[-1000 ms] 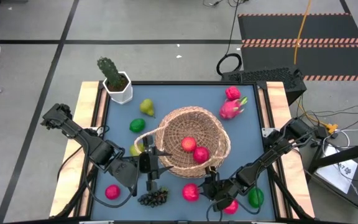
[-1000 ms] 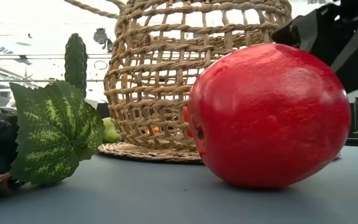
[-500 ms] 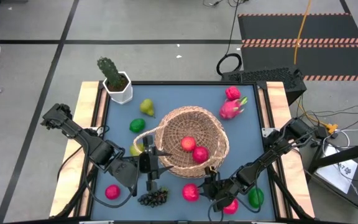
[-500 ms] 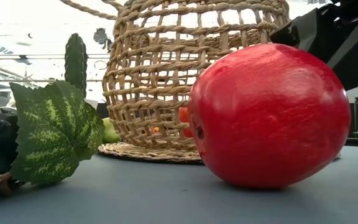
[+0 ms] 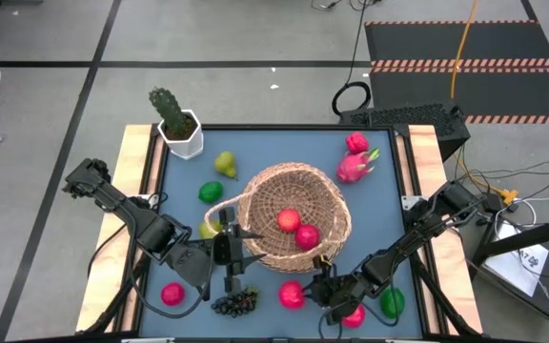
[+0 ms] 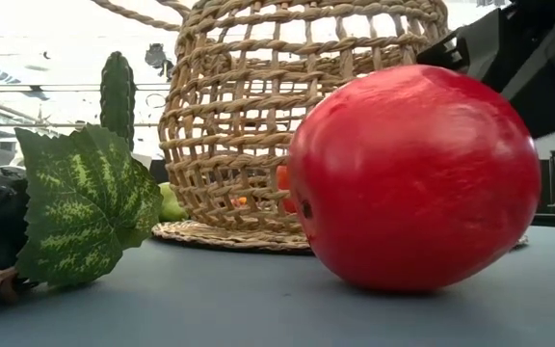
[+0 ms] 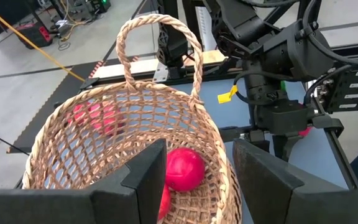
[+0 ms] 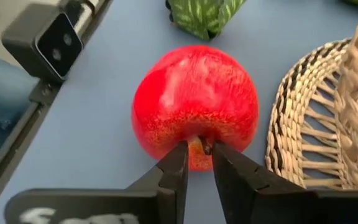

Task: Build produce basket
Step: Put the middle red apple into the brown basket

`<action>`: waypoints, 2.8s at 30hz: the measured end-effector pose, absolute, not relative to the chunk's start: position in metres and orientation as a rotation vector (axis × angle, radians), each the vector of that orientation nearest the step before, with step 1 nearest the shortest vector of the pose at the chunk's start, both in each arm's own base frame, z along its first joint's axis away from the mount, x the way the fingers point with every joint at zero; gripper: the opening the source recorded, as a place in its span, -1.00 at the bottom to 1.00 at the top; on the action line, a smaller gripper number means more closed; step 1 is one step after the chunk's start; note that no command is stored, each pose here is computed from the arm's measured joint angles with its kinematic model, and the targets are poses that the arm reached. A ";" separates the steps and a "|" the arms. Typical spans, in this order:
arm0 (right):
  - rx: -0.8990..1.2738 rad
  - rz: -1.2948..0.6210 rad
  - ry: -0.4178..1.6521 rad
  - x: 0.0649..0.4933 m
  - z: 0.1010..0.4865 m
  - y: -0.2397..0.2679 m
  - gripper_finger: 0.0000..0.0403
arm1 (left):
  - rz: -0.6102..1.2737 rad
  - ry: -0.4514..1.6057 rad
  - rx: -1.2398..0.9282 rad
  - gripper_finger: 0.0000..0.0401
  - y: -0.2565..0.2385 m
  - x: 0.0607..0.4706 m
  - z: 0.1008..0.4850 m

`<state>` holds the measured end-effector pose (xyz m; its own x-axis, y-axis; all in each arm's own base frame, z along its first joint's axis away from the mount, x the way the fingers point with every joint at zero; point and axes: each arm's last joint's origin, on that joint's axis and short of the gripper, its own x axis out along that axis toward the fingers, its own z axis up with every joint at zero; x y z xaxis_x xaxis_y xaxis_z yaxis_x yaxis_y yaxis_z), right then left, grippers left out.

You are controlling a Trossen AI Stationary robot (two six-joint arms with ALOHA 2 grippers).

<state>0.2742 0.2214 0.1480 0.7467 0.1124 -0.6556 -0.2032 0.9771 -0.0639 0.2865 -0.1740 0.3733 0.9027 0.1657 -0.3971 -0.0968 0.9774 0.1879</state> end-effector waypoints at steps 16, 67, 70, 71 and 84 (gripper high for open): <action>-0.109 0.195 0.700 0.275 0.149 0.223 -0.97 | 0.136 0.424 0.167 -0.08 -0.174 0.287 0.373; -0.260 -0.118 0.464 0.271 0.387 0.204 -0.99 | 0.107 0.422 0.182 -0.08 -0.182 0.282 0.373; -0.284 -0.138 0.458 0.274 0.401 0.193 -0.99 | 0.104 0.423 0.186 -0.08 -0.182 0.281 0.373; -0.297 -0.146 0.461 0.275 0.404 0.190 -0.99 | 0.104 0.422 0.186 -0.08 -0.182 0.281 0.373; -0.367 -0.230 0.517 0.295 0.419 0.143 -1.00 | 0.098 0.422 0.189 -0.08 -0.184 0.280 0.373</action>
<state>0.2950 0.1434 0.4185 0.8460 -0.3037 -0.4382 0.1213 0.9100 -0.3965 0.2801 -0.1842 0.3732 0.9079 0.1331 -0.3976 -0.0550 0.9779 0.2019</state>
